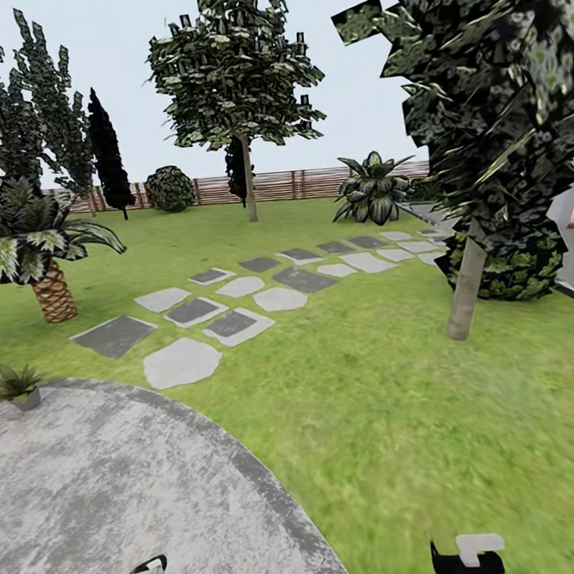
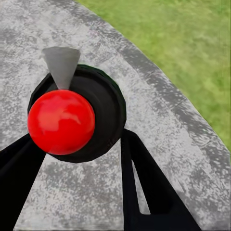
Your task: Pick up the pesticide atomizer in the garden and spray insectifuge to fully cover both potted plants in the garden.
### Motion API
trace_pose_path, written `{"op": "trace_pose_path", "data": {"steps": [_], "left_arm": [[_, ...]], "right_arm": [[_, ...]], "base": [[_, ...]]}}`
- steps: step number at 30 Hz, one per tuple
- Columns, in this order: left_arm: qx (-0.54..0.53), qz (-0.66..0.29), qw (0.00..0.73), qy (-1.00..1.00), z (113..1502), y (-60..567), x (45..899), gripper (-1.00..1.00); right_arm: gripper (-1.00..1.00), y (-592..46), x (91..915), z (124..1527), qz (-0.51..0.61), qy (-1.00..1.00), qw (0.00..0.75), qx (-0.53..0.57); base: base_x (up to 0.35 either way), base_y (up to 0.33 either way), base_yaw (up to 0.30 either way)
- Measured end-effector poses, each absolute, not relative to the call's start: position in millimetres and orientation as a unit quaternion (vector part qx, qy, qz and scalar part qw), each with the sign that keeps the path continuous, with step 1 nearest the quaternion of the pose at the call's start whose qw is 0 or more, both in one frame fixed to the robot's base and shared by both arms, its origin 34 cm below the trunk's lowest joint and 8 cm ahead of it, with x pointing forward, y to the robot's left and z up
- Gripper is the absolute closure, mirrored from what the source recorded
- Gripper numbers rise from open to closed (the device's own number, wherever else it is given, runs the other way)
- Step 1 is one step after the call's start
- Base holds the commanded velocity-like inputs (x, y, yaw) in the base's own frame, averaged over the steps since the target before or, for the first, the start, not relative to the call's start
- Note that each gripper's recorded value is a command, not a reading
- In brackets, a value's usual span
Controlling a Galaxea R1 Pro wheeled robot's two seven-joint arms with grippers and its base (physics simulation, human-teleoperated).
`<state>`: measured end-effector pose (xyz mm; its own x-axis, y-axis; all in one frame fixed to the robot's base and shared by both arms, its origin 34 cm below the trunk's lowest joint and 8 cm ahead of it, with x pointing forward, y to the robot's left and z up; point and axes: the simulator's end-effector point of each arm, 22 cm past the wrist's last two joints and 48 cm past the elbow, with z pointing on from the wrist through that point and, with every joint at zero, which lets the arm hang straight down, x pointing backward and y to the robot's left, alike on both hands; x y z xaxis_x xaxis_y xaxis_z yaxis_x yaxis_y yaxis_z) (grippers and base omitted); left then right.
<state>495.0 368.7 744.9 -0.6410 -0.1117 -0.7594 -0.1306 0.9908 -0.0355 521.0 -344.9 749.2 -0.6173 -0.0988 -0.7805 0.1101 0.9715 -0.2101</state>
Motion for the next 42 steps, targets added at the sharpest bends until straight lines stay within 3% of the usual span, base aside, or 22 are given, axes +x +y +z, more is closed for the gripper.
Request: {"op": "trace_pose_path", "data": {"steps": [9, 17, 42], "left_arm": [[-0.061, 0.006, 0.411, 0.909, 724.7, 356.3, 460.7, 1.00], [-0.077, 0.084, 0.404, 0.908, 724.2, 385.2, 454.3, 1.00], [-0.065, 0.086, 0.392, 0.913, 716.7, 381.3, 446.3, 1.00]], "right_arm": [[-1.00, -335.0, 512.7, 743.4, -0.112, 0.894, 0.434, 0.002], [-1.00, -335.5, 512.8, 743.7, -0.113, 0.893, 0.435, 0.007], [-1.00, -312.1, 511.2, 738.0, -0.098, 0.897, 0.431, 0.003]], "base": [[0.042, 0.000, 0.000], [0.000, 0.000, 0.034], [0.000, 0.000, 0.268]]}}
